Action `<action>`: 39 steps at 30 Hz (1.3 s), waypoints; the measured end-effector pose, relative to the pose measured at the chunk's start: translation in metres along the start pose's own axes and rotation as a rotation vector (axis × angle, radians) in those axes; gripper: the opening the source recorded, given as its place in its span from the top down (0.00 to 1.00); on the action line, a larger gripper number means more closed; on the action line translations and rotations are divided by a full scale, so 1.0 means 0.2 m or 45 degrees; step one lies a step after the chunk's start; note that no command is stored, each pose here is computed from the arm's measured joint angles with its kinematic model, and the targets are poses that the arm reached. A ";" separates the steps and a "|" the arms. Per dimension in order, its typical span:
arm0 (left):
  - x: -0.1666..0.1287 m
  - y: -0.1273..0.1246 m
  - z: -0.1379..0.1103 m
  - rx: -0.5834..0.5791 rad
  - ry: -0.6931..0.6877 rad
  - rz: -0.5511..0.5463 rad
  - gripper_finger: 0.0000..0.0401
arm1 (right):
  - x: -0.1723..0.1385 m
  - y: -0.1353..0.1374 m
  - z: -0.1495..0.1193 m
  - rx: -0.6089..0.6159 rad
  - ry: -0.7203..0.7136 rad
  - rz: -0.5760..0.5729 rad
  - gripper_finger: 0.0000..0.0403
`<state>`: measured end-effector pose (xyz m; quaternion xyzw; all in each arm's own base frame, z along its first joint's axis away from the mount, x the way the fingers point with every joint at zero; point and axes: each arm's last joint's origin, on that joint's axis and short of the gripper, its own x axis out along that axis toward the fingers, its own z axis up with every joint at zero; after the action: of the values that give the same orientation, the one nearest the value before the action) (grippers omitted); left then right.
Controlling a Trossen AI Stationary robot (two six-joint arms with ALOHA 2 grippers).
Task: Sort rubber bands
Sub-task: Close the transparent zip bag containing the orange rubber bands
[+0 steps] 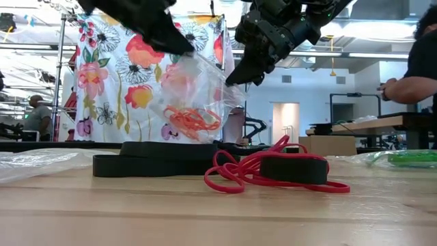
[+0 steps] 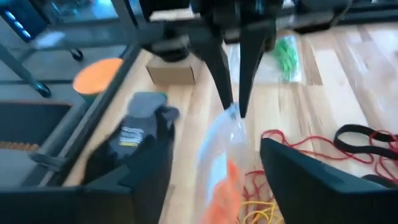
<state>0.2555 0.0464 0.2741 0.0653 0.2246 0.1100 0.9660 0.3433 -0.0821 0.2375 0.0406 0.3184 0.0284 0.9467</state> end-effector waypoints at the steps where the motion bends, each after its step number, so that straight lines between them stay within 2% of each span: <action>1: 0.03 0.00 -0.01 -0.007 0.010 -0.006 0.37 | 0.00 0.00 0.00 0.000 -0.001 0.000 0.91; 5: 0.09 -0.02 -0.01 0.022 0.033 -0.060 0.37 | 0.00 0.00 0.00 0.000 0.002 0.000 0.91; 9: 0.09 -0.04 0.01 0.062 0.026 -0.074 0.46 | 0.00 0.00 0.00 0.001 0.008 0.001 0.91; 12: 0.09 -0.04 0.02 0.072 0.018 -0.071 0.57 | 0.00 0.00 0.00 0.002 0.009 0.001 0.91; 17: 0.09 -0.04 0.01 0.076 0.045 -0.051 0.90 | 0.00 0.00 0.00 0.001 0.008 0.001 0.91; 19: 0.09 -0.04 0.01 0.081 0.056 -0.052 0.97 | 0.00 0.00 0.00 0.001 0.009 0.001 0.91; 26: 0.07 -0.04 0.01 0.083 0.069 -0.024 0.99 | 0.00 0.00 0.00 -0.001 0.001 0.001 0.91; 39: -0.11 -0.02 0.08 0.058 -0.031 -0.022 1.00 | 0.00 0.00 0.01 0.002 -0.004 0.004 0.91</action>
<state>0.2439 0.0358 0.2959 0.0866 0.2159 0.0957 0.9678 0.3433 -0.0815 0.2392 0.0420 0.3168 0.0294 0.9471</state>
